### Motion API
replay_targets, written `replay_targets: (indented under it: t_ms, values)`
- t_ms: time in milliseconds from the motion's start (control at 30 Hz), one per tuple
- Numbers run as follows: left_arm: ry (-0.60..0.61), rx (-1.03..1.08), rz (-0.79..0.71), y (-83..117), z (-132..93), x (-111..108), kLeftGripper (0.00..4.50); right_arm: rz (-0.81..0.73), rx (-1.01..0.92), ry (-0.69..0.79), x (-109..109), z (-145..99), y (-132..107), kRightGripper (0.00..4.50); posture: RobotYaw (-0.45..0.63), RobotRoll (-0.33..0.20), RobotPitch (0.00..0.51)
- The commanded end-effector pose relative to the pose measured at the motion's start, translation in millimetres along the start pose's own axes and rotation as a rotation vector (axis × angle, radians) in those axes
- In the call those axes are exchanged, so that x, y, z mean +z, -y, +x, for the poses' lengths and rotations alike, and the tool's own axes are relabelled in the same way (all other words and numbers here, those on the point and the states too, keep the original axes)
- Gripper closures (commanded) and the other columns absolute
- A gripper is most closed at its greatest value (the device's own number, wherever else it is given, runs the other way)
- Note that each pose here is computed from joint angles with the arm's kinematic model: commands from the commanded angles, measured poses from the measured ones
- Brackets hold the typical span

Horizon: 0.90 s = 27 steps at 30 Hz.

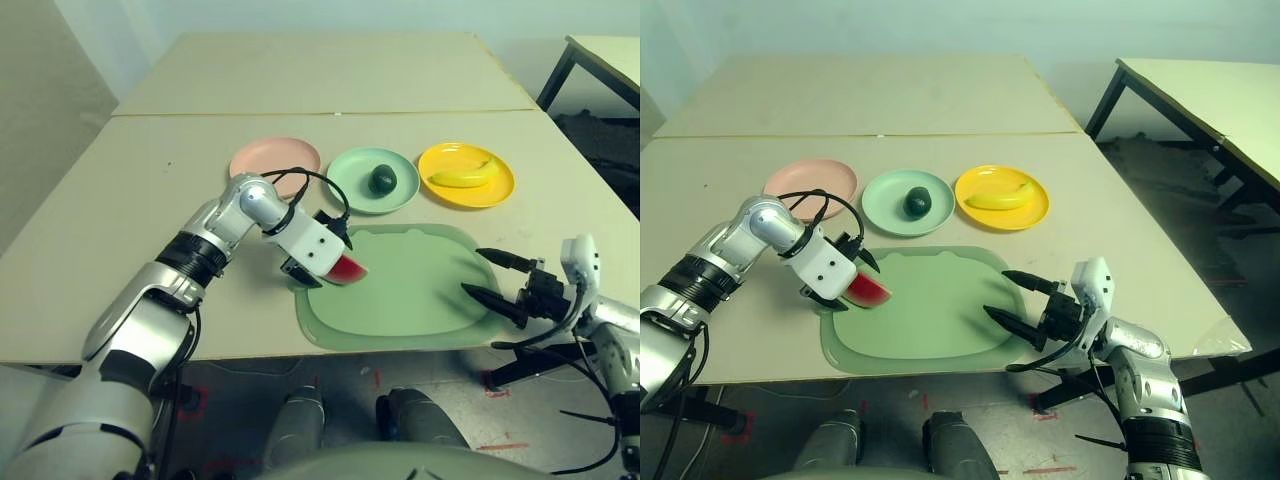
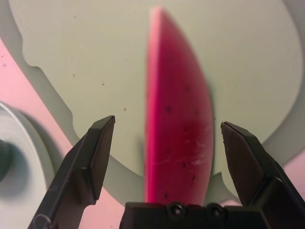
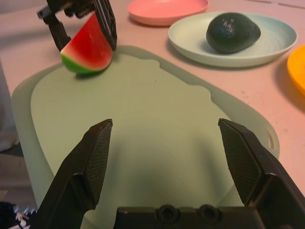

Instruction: Place the fruits into color-matched plates.

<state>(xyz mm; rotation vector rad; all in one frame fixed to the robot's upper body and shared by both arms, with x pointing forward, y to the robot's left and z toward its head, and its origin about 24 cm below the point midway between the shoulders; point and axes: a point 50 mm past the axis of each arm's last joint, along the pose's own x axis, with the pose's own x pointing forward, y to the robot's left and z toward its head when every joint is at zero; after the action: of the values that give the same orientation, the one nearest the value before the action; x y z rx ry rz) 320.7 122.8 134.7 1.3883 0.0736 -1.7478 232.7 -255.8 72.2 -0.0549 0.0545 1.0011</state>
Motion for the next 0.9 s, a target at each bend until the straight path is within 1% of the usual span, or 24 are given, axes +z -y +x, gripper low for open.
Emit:
replay_targets:
  t_ms: [33,100,200,267,367,400,733,833,900]
  values:
    - [-0.011,-0.006,-0.036,2.7,7.0,-3.8,0.0,0.012,0.01,0.0,-1.6,2.3,-3.9,0.03,-0.04,0.0,0.065]
    - [-0.008,-0.011,-0.047,3.1,9.0,-3.7,0.0,0.014,0.011,-0.001,-2.0,2.4,-4.0,0.03,-0.04,0.0,0.065]
    - [-0.004,-0.022,-0.062,5.3,10.0,-4.2,0.59,0.015,0.01,0.0,-1.6,3.0,-3.8,0.0,-0.04,0.0,0.064]
    - [-0.008,-0.03,-0.072,7.2,9.6,-5.3,1.16,0.014,0.01,0.001,-1.3,3.6,-3.5,0.0,-0.04,0.0,0.063]
    - [-0.007,-0.04,-0.085,9.4,8.8,-6.4,2.16,0.012,0.012,0.005,-0.9,4.6,-3.7,0.0,-0.04,0.0,0.064]
    - [-0.005,-0.044,-0.09,10.3,8.2,-6.9,2.3,0.012,0.012,0.006,-0.7,5.1,-3.8,0.0,-0.04,0.0,0.065]
    - [-0.004,-0.077,-0.137,18.4,2.8,-11.2,2.3,0.022,0.006,0.023,0.1,9.9,-5.0,0.0,-0.04,0.0,0.064]
    - [0.006,-0.049,-0.139,12.2,-5.9,-9.1,2.3,0.023,0.005,0.026,0.1,11.3,-5.6,0.0,-0.04,0.0,0.065]
    - [0.017,0.03,-0.156,-0.9,-19.3,-6.3,2.3,0.019,0.002,0.032,0.3,11.7,-5.4,0.0,-0.04,0.0,0.065]
